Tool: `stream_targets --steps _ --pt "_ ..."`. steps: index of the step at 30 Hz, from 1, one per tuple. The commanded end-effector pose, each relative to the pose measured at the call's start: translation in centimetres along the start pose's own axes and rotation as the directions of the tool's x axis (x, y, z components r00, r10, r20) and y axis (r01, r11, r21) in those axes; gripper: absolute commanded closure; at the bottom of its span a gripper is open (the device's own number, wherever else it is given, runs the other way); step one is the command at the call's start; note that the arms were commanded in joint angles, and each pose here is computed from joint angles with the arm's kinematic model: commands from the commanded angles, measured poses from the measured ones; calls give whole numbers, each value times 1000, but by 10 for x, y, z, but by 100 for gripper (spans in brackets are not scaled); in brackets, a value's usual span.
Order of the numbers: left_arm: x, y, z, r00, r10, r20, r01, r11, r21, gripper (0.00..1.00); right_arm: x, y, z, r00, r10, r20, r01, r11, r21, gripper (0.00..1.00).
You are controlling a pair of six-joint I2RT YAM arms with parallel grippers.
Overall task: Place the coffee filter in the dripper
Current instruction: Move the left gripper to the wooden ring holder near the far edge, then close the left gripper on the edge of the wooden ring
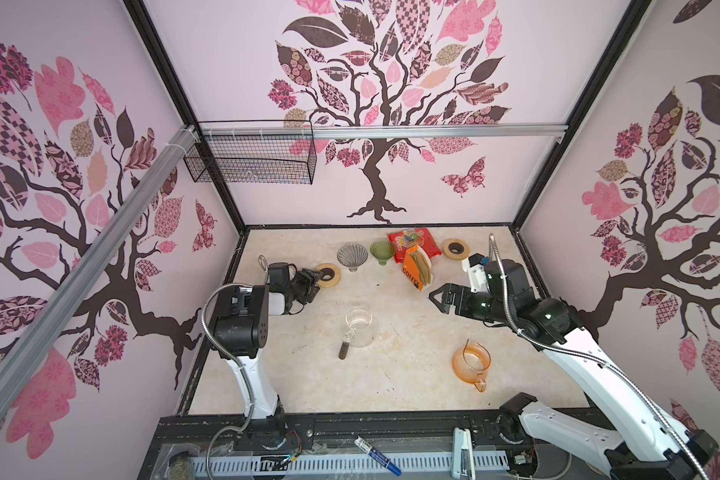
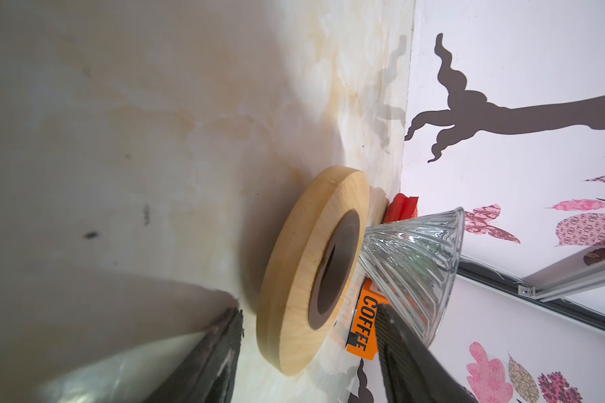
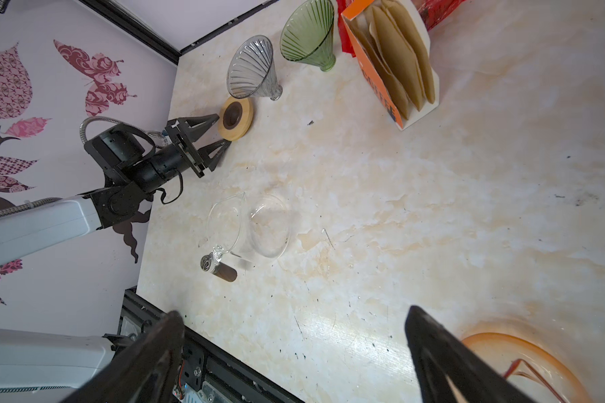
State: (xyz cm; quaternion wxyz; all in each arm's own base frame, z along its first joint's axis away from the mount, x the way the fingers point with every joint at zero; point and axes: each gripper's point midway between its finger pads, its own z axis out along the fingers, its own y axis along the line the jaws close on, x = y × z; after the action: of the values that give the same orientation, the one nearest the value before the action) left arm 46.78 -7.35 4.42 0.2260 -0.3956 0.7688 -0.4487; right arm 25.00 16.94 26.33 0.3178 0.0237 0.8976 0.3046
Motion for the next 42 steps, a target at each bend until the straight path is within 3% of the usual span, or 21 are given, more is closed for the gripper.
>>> stream_targets --steps 1,14,42 --pt "1 23 3 999 -47 11 47 998 -32 36 -6 9 -5 999 -20 31 21 999 -36 0" --pt "-7 10 7 996 -85 33 84 995 48 48 -3 19 -4 998 -57 10 58 994 -91 0" --pt "-15 8 10 992 -116 49 113 991 71 72 -1 22 -4 996 -87 -2 87 991 -105 0"
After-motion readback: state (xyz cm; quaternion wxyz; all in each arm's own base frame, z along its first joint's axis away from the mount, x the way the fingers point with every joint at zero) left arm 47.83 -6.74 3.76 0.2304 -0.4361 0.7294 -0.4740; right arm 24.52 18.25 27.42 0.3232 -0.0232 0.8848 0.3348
